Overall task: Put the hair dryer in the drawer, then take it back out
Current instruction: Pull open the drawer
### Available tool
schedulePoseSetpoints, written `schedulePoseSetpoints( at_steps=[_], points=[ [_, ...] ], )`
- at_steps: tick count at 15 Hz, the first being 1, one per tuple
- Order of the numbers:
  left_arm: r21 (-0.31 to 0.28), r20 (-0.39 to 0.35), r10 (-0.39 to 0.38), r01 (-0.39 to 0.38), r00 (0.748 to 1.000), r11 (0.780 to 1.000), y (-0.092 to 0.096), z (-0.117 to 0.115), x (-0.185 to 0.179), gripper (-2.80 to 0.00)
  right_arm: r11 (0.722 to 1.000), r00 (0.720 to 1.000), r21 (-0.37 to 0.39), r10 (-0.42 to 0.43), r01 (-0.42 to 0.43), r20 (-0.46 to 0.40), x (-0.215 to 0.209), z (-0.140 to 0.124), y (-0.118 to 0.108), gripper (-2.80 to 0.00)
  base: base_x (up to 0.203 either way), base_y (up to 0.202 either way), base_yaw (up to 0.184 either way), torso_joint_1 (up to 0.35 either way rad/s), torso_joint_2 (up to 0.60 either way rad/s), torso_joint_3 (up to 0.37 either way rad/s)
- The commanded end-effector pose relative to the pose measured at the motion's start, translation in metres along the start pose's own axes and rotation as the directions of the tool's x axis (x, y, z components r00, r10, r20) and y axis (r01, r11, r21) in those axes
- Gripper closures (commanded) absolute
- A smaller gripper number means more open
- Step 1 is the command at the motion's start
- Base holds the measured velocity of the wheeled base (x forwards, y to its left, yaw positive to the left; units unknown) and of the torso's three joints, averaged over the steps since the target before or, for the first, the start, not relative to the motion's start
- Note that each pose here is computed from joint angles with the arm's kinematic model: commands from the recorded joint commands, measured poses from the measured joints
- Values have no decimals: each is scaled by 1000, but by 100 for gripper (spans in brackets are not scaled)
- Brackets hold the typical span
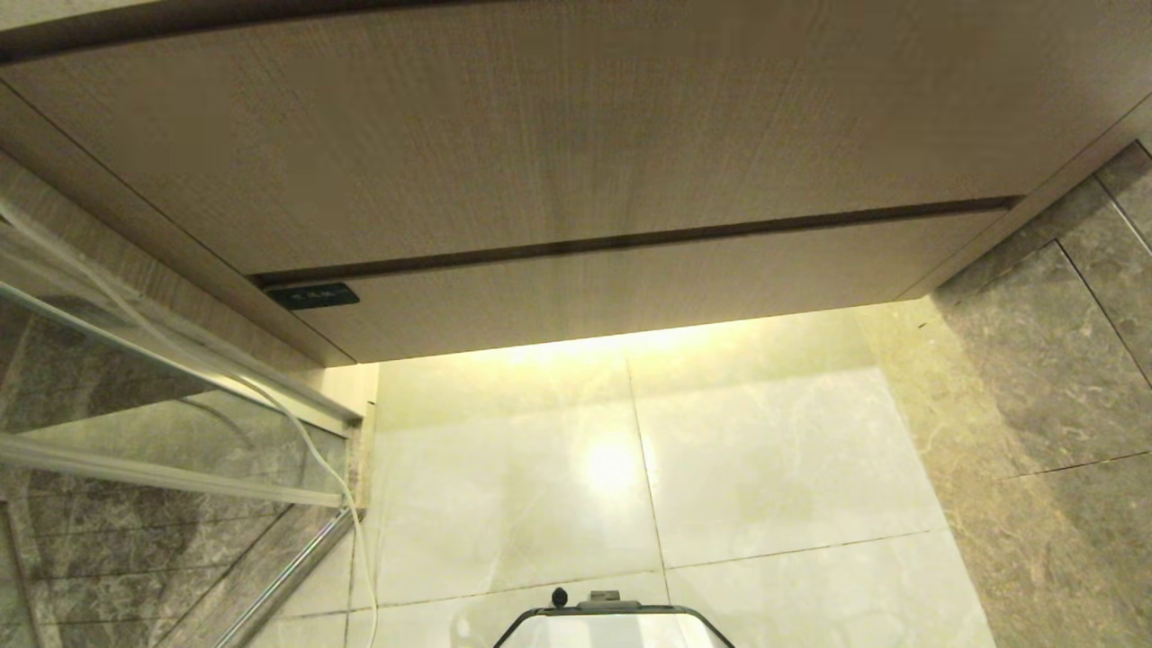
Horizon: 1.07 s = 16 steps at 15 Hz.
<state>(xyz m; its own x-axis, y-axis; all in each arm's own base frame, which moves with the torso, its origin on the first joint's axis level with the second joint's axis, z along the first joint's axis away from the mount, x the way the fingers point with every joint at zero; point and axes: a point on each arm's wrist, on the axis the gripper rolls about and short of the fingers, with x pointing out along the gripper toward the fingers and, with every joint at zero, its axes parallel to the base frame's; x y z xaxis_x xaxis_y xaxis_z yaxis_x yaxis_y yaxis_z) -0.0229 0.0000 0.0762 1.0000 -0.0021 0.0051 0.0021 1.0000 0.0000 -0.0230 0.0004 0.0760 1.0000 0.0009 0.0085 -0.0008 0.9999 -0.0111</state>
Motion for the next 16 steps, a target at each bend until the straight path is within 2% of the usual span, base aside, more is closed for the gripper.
schedulePoseSetpoints(
  at_steps=[1,16],
  points=[
    [0,-1,1,-1,1000,1000,0,0,0,0,1000,1000,0,1,-1,-2,0,0,0,0,0,0,0,0,0,0],
    [0,0,1,-1,1000,1000,0,0,0,0,1000,1000,2,1,-1,-2,0,0,0,0,0,0,0,0,0,0]
  ],
)
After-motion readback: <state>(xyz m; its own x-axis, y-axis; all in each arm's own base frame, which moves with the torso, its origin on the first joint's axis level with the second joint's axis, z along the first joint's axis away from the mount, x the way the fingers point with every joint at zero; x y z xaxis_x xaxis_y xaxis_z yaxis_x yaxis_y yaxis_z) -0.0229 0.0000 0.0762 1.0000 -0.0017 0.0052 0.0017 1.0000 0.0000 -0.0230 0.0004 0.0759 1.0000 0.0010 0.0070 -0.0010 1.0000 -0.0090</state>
